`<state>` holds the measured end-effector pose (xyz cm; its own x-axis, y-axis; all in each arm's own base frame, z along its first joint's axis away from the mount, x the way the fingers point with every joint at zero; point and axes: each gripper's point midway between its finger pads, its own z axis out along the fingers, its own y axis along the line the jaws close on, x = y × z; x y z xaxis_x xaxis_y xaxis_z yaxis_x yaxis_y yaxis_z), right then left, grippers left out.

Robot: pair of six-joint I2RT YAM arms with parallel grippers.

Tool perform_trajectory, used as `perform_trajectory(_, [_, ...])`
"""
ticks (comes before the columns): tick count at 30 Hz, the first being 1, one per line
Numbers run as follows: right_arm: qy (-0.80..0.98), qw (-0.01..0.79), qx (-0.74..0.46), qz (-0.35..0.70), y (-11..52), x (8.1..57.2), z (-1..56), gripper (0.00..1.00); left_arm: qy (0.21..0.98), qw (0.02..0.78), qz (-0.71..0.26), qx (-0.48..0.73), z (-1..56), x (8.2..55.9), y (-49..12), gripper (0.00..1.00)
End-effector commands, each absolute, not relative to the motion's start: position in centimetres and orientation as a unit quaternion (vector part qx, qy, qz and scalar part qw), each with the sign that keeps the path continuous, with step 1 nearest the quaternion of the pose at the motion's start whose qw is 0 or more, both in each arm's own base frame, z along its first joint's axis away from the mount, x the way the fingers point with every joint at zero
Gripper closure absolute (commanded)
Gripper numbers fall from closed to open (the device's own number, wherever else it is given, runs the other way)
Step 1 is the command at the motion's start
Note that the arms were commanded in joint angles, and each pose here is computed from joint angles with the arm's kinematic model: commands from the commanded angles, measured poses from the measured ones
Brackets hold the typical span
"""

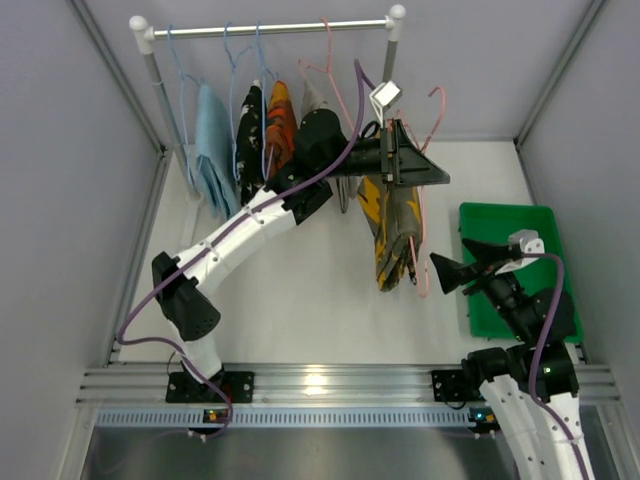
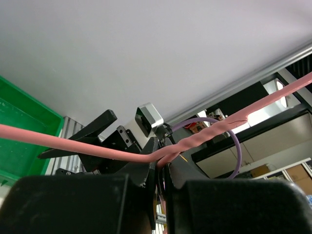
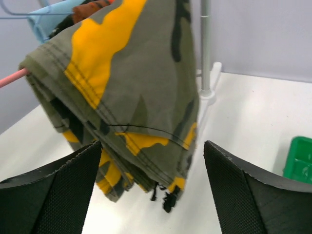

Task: Remove the trousers from the hanger

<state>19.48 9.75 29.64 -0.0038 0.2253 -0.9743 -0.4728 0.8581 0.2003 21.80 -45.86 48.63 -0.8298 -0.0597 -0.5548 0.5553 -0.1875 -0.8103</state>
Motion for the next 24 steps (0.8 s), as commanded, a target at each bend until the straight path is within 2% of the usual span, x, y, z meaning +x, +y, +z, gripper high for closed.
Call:
perform_trajectory(1, [0.597,0.73,-0.183,0.28,12.1,18.1,33.1,0.14,0.454,0.304,-0.79,0.278,59.5,16.5,-40.6,1.0])
perform_trajectory(3, [0.583,0.731,-0.199,0.295,12.8,17.8,33.8,0.07,0.454,0.304,-0.79,0.277,59.6,16.5,-40.5,1.0])
perform_trajectory(6, [0.579,0.722,-0.223,0.307,13.6,17.9,33.4,0.06,0.454,0.305,-0.79,0.276,59.7,16.5,-40.5,1.0])
perform_trajectory(17, [0.546,0.738,-0.265,0.296,15.0,20.8,35.9,0.1,0.466,0.316,-0.781,0.269,59.0,17.2,-40.8,1.0])
perform_trajectory(24, [0.531,0.727,-0.299,0.317,16.8,19.5,35.6,0.1,0.47,0.316,-0.779,0.268,58.6,17.7,-41.2,1.0])
